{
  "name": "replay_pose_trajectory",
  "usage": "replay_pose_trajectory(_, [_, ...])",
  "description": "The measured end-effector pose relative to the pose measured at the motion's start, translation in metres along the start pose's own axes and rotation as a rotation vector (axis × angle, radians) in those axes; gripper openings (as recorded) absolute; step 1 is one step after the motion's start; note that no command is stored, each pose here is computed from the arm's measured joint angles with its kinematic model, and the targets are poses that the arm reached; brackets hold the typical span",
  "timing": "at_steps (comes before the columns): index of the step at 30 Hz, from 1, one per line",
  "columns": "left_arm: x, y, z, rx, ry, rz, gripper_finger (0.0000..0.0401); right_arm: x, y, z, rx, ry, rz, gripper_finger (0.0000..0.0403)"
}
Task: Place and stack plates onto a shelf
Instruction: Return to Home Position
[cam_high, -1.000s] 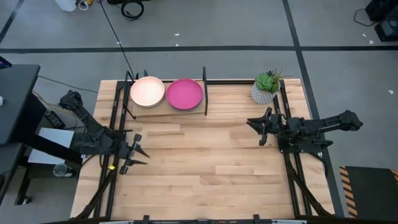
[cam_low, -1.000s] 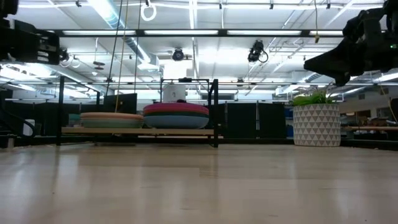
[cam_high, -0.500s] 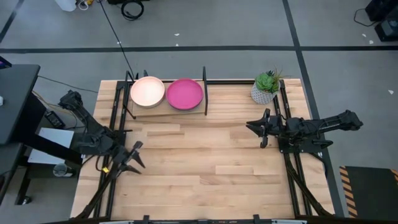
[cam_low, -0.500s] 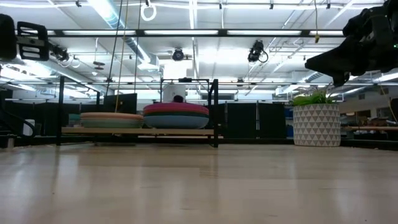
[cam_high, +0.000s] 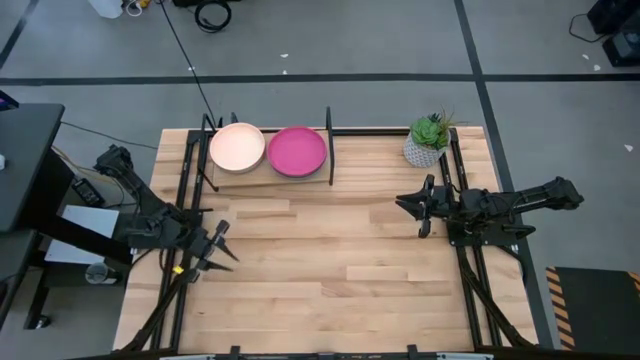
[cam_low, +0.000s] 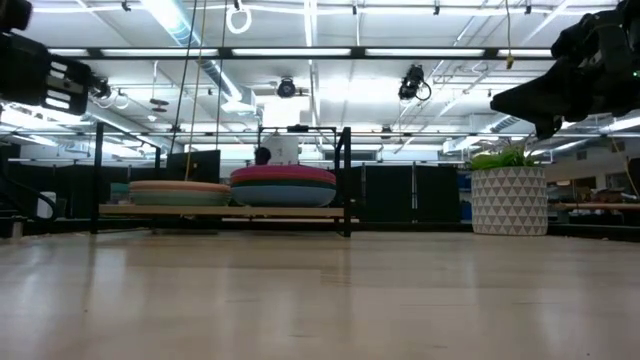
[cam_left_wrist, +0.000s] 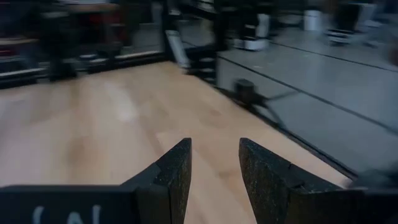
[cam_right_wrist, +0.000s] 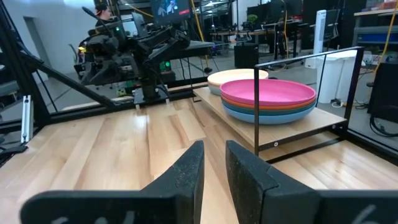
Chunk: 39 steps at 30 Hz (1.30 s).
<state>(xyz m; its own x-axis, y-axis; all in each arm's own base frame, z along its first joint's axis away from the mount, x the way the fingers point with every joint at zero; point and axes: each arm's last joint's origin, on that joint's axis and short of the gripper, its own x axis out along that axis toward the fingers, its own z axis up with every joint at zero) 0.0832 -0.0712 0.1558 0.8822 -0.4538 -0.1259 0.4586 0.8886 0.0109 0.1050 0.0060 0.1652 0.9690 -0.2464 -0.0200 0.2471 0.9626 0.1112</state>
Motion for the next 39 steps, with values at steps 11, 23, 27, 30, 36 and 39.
replay_pose_trajectory(11, [-0.0005, 0.0054, 0.0015, -0.035, -0.022, 0.188, 0.0142, 0.0, 0.0, 0.0, 0.0, 0.0, 0.0, 0.0072])
replay_pose_trajectory(23, [-0.0005, 0.0055, 0.0014, -0.034, -0.021, 0.189, 0.0142, 0.0, 0.0, 0.0, 0.0, 0.0, 0.0, 0.0072])
replay_pose_trajectory(27, [-0.0005, 0.0055, 0.0014, -0.034, -0.021, 0.189, 0.0142, 0.0, 0.0, 0.0, 0.0, 0.0, 0.0, 0.0072])
replay_pose_trajectory(30, [-0.0005, 0.0055, 0.0014, -0.034, -0.021, 0.189, 0.0142, 0.0, 0.0, 0.0, 0.0, 0.0, 0.0, 0.0072])
replay_pose_trajectory(36, [-0.0005, 0.0055, 0.0014, -0.033, -0.02, 0.189, 0.0142, 0.0, 0.0, 0.0, 0.0, 0.0, 0.0, 0.0072])
replay_pose_trajectory(39, [-0.0005, 0.0055, 0.0014, -0.032, -0.02, 0.189, 0.0142, 0.0, 0.0, 0.0, 0.0, 0.0, 0.0, 0.0072])
